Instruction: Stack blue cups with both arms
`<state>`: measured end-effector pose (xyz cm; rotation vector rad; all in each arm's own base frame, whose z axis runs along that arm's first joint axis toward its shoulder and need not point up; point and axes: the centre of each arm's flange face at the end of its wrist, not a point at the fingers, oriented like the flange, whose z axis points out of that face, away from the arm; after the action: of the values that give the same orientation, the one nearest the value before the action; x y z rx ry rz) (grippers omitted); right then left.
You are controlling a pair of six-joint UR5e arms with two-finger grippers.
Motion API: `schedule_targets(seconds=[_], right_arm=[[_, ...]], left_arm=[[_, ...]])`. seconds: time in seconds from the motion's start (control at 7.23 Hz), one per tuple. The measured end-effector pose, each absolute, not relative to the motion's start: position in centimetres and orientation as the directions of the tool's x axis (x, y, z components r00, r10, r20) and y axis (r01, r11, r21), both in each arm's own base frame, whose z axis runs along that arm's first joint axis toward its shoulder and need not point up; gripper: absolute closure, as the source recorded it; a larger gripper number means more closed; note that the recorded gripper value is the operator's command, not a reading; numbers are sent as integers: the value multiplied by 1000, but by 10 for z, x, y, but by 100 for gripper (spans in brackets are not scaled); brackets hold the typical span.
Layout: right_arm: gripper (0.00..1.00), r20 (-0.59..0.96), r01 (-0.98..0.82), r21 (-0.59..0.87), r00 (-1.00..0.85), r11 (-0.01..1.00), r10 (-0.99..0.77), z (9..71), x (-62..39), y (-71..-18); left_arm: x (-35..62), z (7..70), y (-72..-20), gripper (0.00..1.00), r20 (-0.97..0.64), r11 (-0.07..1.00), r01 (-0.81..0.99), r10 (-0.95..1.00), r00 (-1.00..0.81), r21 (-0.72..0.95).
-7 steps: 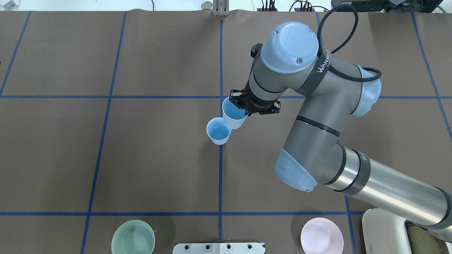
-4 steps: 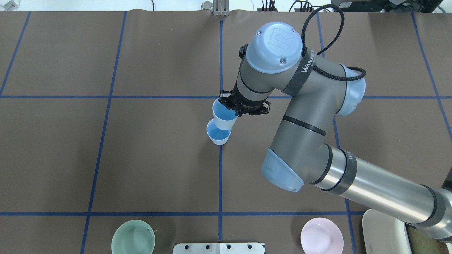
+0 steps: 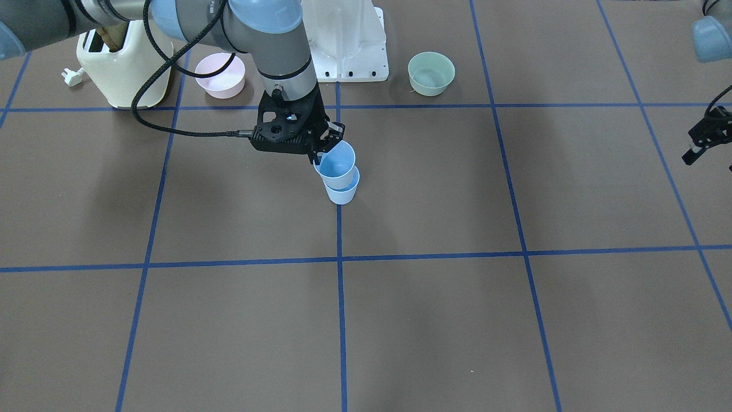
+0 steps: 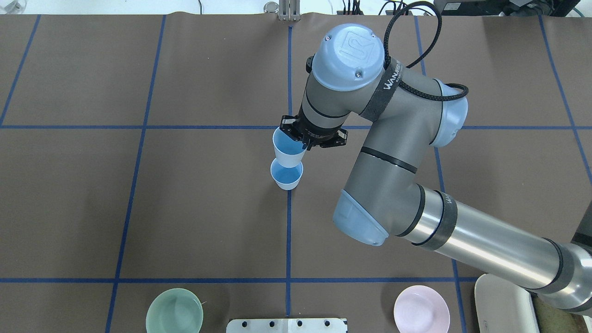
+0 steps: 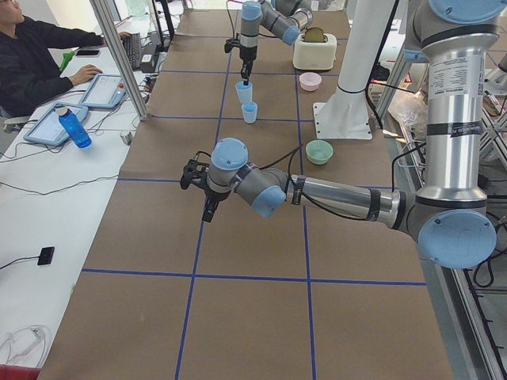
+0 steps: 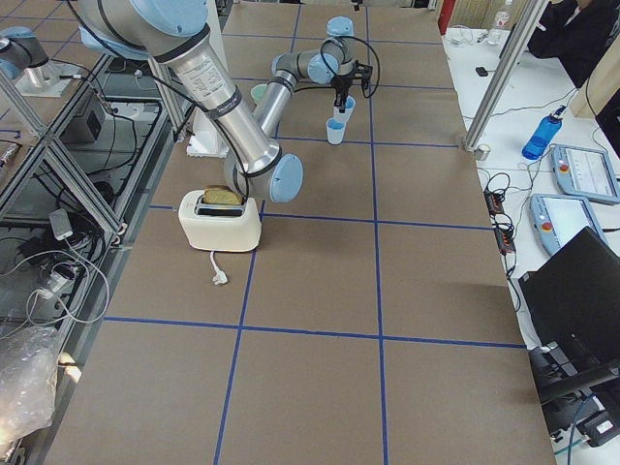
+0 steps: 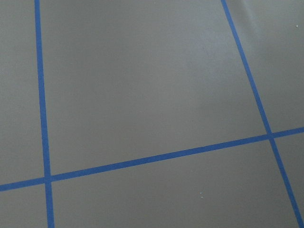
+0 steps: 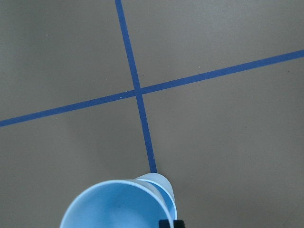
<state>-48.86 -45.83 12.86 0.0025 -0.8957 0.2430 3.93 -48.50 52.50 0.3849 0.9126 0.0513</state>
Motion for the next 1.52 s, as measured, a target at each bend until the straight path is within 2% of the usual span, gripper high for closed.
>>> schedule_targets(seconds=[1.52], right_arm=[[100, 768, -209, -105, 604, 972, 213, 130, -502, -454]], left_arm=[[38, 527, -480, 2, -761, 925, 124, 214, 612, 360]])
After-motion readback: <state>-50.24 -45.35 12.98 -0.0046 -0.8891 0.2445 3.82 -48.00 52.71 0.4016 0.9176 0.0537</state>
